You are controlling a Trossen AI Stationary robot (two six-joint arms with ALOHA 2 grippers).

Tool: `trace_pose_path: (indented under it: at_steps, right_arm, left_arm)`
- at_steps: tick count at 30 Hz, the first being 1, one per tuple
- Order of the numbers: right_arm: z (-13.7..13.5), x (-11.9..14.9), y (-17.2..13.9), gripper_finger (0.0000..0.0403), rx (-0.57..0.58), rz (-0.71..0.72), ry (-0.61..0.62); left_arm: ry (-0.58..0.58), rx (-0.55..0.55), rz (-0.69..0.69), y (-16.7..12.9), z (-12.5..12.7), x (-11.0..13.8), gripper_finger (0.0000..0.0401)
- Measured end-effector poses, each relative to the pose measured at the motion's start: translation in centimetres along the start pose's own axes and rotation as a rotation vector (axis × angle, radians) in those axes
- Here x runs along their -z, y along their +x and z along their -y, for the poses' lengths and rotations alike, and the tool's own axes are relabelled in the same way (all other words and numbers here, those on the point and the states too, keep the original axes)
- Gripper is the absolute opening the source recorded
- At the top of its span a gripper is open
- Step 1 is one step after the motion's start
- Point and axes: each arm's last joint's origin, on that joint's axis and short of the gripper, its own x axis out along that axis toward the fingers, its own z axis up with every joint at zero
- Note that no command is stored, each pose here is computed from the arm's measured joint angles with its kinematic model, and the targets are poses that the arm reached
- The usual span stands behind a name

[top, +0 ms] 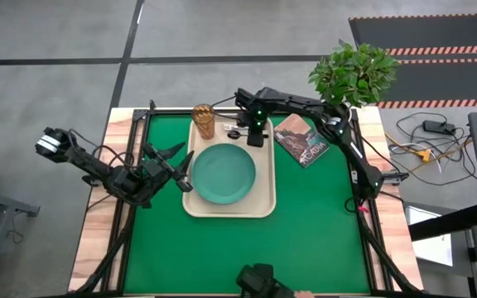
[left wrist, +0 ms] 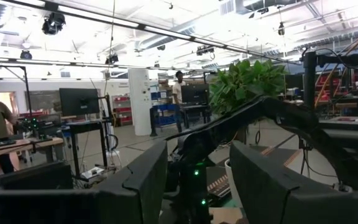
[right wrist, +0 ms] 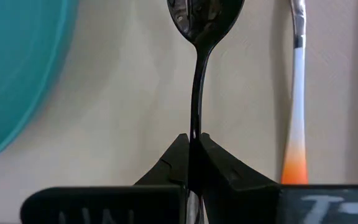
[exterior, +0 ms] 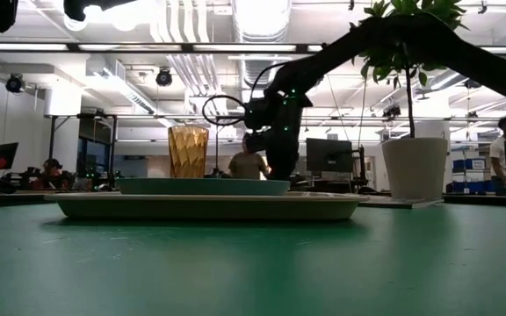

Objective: Pick and place plate/cup/fork/spoon on tray
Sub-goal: Put the black spoon on the white tray to the top right of the green plate

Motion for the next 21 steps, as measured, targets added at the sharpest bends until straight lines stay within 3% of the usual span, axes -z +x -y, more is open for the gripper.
trace_pose_path:
  at_steps: [12, 21]
  right_arm:
    - [0.4, -0.1, 1.5, 0.0022, -0.001, -0.001, 0.000]
    - [0.5, -0.2, 1.5, 0.0060, 0.006, 0.012, 0.005]
  left_arm:
    - [0.000, 0.000, 0.000, 0.0, 0.0, 0.0, 0.0157]
    - [0.000, 0.000, 0.000, 0.0, 0.0, 0.0, 0.0157]
